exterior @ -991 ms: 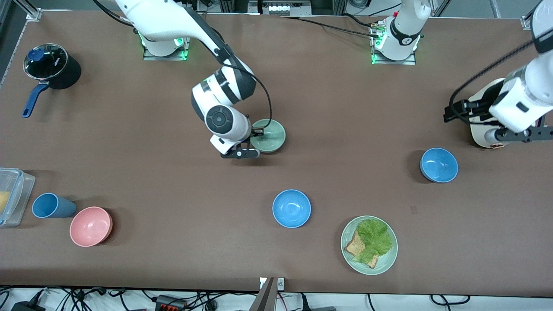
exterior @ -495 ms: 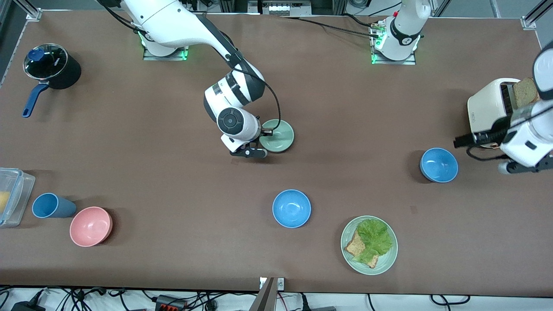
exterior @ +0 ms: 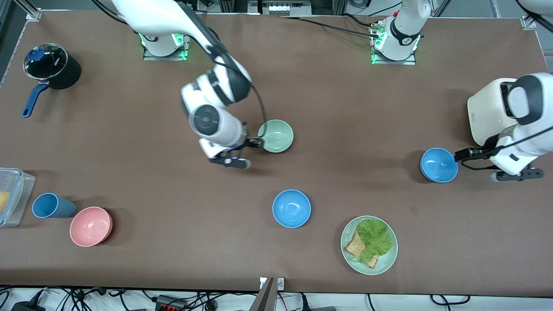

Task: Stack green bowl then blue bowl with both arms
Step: 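Carry the green bowl to mid-table while the left gripper reaches the blue bowl, then open the right gripper and withdraw it from the green bowl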

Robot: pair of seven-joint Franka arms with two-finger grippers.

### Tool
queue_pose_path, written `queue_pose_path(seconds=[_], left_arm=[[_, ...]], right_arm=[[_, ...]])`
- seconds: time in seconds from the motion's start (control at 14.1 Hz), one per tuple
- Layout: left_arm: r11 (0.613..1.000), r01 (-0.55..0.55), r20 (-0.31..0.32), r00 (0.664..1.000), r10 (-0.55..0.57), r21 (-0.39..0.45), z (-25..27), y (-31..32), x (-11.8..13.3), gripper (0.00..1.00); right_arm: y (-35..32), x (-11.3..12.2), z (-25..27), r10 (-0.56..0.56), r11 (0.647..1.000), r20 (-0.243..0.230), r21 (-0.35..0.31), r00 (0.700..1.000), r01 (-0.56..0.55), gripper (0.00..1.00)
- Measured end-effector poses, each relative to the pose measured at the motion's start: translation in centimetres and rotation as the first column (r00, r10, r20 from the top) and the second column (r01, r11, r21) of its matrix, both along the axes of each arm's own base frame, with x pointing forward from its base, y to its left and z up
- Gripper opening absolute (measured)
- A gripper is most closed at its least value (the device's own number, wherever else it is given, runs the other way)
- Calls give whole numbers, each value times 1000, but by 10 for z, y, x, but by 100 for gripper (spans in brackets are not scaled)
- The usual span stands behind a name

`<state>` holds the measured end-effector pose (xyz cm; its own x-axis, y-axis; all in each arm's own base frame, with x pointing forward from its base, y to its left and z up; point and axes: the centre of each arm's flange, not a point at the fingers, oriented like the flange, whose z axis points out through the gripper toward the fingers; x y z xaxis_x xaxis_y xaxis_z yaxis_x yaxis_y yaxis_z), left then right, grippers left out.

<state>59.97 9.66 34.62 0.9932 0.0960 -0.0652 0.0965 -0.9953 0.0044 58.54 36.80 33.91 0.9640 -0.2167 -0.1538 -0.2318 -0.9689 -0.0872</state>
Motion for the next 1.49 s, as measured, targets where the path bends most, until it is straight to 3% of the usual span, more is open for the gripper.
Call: queue_pose_path(seconds=[0.07,0.42,0.64,0.99,1.13,1.27,1.34,1.49], left_arm=[[1000,0,15,1000,0,3,-14,3,-6,100],[999,53,43,998,-53,7,-63,23,-32,100],[998,62,24,998,-62,2,-81,30,-35,100],[998,62,31,998,-62,5,-107,31,-32,98],[998,62,35,997,-62,6,-114,32,-31,93],[997,79,35,996,-79,6,-117,34,-30,78],[996,89,36,995,-89,6,-118,37,-30,78],[995,96,36,995,-97,5,-121,45,-29,63]], right_arm=[[-22,11,29,-20,1000,25,-16,999,20,99],[-121,43,112,-113,992,82,-53,990,118,100],[-193,62,129,-66,994,116,-79,991,75,100],[-268,72,143,9,993,131,-115,991,6,100],[-284,72,157,-6,993,146,-112,989,23,100],[-306,71,181,-29,994,176,-96,984,47,100],[-321,69,192,-23,994,185,-98,982,42,100],[-355,63,210,21,993,196,-118,980,3,100]])
